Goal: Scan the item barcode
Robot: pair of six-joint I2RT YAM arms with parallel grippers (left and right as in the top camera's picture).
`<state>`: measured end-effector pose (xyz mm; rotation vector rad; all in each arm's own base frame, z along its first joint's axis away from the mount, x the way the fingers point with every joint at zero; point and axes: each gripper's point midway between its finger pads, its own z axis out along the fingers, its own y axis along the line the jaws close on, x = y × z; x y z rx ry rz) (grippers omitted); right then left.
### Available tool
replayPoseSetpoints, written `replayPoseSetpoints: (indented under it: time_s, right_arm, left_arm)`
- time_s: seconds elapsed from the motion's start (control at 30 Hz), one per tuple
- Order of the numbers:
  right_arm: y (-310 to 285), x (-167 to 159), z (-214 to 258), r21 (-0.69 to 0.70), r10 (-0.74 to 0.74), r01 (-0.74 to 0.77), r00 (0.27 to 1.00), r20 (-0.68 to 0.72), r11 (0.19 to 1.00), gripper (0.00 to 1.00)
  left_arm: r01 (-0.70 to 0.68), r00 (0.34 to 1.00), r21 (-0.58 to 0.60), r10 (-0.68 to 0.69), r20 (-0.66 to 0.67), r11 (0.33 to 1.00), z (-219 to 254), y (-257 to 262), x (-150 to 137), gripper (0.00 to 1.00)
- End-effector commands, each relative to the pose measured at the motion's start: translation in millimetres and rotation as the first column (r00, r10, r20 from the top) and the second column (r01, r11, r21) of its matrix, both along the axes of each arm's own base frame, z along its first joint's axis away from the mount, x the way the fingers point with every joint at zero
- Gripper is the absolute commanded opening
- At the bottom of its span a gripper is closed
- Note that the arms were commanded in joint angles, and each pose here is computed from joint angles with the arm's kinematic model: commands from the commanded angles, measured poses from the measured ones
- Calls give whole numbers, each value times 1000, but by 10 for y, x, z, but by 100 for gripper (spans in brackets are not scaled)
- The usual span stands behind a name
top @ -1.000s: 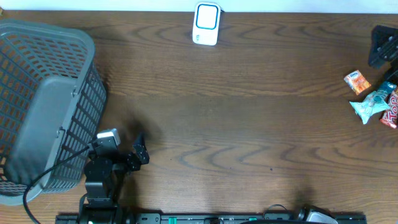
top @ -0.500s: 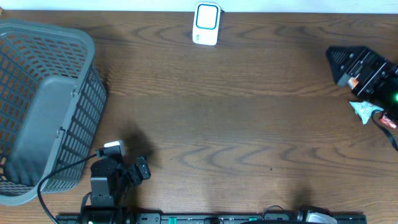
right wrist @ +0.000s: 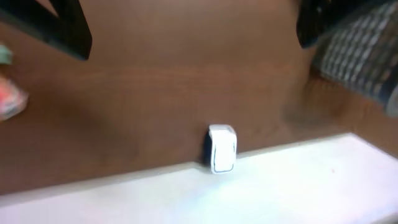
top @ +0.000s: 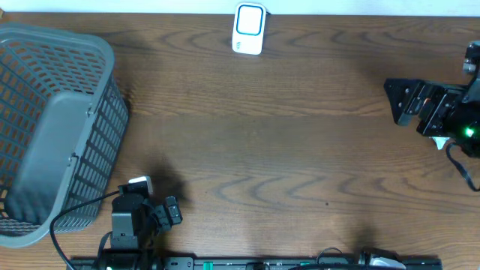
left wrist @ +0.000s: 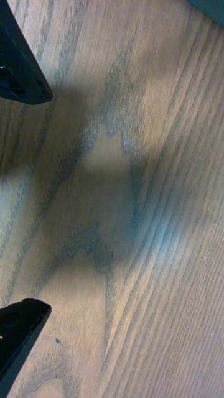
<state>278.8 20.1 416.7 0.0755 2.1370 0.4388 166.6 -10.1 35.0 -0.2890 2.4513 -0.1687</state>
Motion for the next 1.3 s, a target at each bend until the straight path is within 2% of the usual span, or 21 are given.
replayPoseSetpoints:
  time_s: [0.0,0.27,0.47,0.53,0.7,1.0,1.13,1.27]
  right_arm:
    - [97,-224,43,-116,73,-58,988,137,992,99]
    - [178,-520,-289,-187,99,-14,888,449,982,99]
    - [191,-646,-594,-224,118,47,733,670,974,99]
    - [197,-664,-694,-233,131,71,653,746,970,99]
    - [193,-625,-987,-271,165,113,554,816,956,99]
    - [308,-549,-1640,-446,318,143,517,795,883,99]
    - [348,-509,-1804,-527,380,131,552,742,840,99]
    - [349,-466,-2000,-539,382,86,612,692,838,99]
  left_arm:
    - [16,1000,1,-16,10,1000,25,-17,9,100]
    - [16,1000,1,-16,10,1000,25,-17,9,100]
    - [16,1000,1,-16,10,1000,24,-17,8,100]
    - [16,1000,1,-16,10,1000,25,-17,9,100]
    - [16,1000,1,-16,10,1000,24,-17,8,100]
    - [16,1000,1,-16,10,1000,25,-17,9,100]
    - [16,1000,1,-16,10,1000,25,-17,9,100]
    - [16,1000,1,-16,10,1000,25,-17,9,100]
